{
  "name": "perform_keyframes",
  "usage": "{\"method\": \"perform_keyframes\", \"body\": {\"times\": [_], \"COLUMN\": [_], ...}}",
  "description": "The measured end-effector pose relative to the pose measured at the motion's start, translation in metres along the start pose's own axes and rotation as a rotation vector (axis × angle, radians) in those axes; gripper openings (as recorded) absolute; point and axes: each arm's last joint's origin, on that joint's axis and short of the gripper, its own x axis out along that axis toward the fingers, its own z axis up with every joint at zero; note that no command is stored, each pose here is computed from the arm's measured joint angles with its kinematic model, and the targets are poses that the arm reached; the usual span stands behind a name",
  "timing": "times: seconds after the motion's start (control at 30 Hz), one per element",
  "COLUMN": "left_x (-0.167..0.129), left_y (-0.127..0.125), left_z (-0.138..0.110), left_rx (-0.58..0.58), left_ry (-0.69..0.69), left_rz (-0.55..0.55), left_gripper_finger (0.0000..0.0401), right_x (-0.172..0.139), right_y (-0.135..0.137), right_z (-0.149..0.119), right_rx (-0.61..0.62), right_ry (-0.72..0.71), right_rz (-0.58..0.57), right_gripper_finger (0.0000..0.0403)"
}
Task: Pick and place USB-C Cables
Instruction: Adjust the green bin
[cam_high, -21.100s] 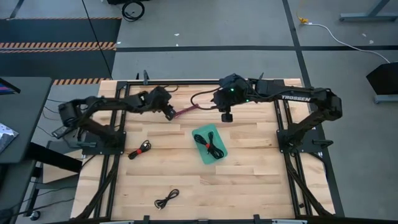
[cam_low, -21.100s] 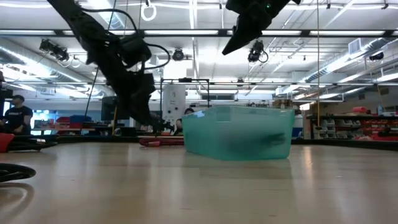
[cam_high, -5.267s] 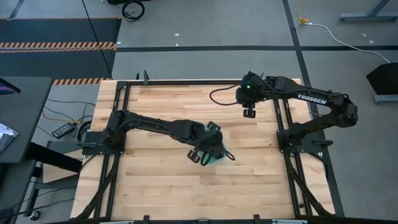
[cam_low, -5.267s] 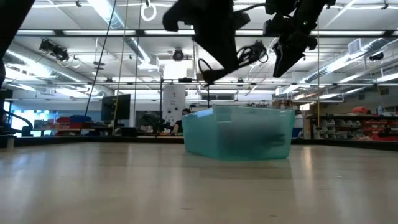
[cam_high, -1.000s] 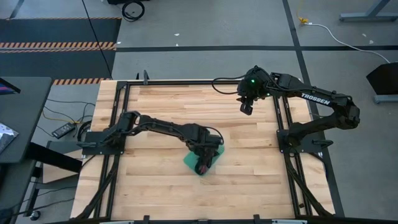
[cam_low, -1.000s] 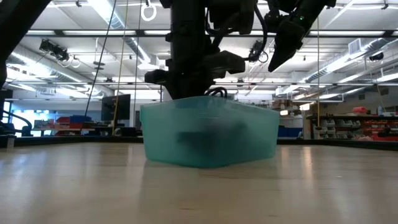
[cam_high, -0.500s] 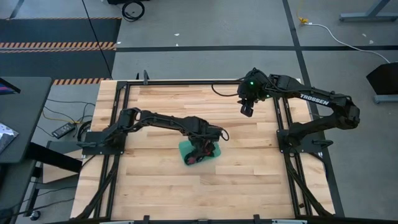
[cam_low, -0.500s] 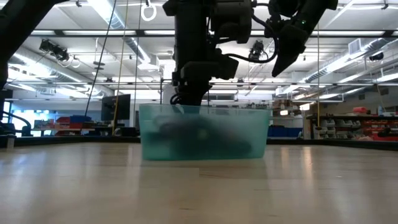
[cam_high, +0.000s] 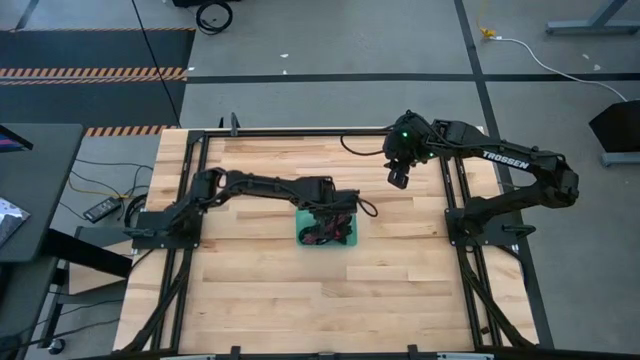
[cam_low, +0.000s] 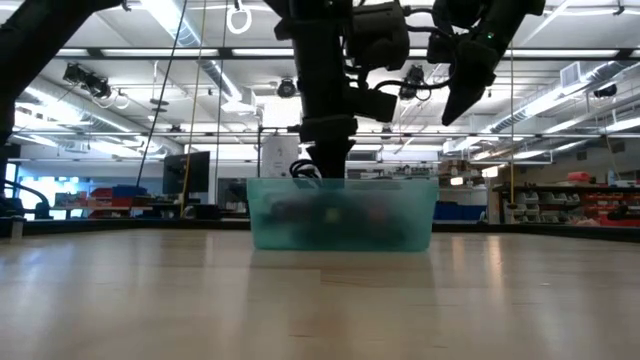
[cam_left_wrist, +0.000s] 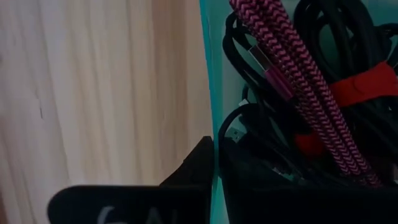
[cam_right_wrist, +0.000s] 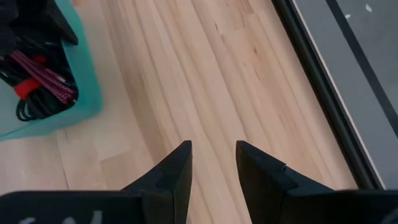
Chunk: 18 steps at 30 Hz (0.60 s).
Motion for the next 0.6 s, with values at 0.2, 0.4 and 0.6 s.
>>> {"method": "perform_keyframes", "body": {"times": [0.2,0.4,0.6], "left_x": [0.003,0.006,0.005], "left_y": [0.013,0.023,0.018], "left_z": [-0.002,-0.004,-0.002], "left_rx": [-0.004,-0.013,-0.001], "left_ry": [0.010,0.017,0.012], "left_rz": [0.006,0.012,0.013], "left_gripper_finger": [0.0020,0.0020,0.0020], "right_x": [0.000,0.000,0.000], "right_y": [0.001,0.008,0.014], "right_z": [0.000,0.001,0.001], "right_rx": [0.010,-0.026,-0.061], "right_ry": [0.002,0.000,-0.004], "right_rz": [0.003,0.018,0.035], "right_gripper_finger": [0.0130,0.0130,0.0130]}}
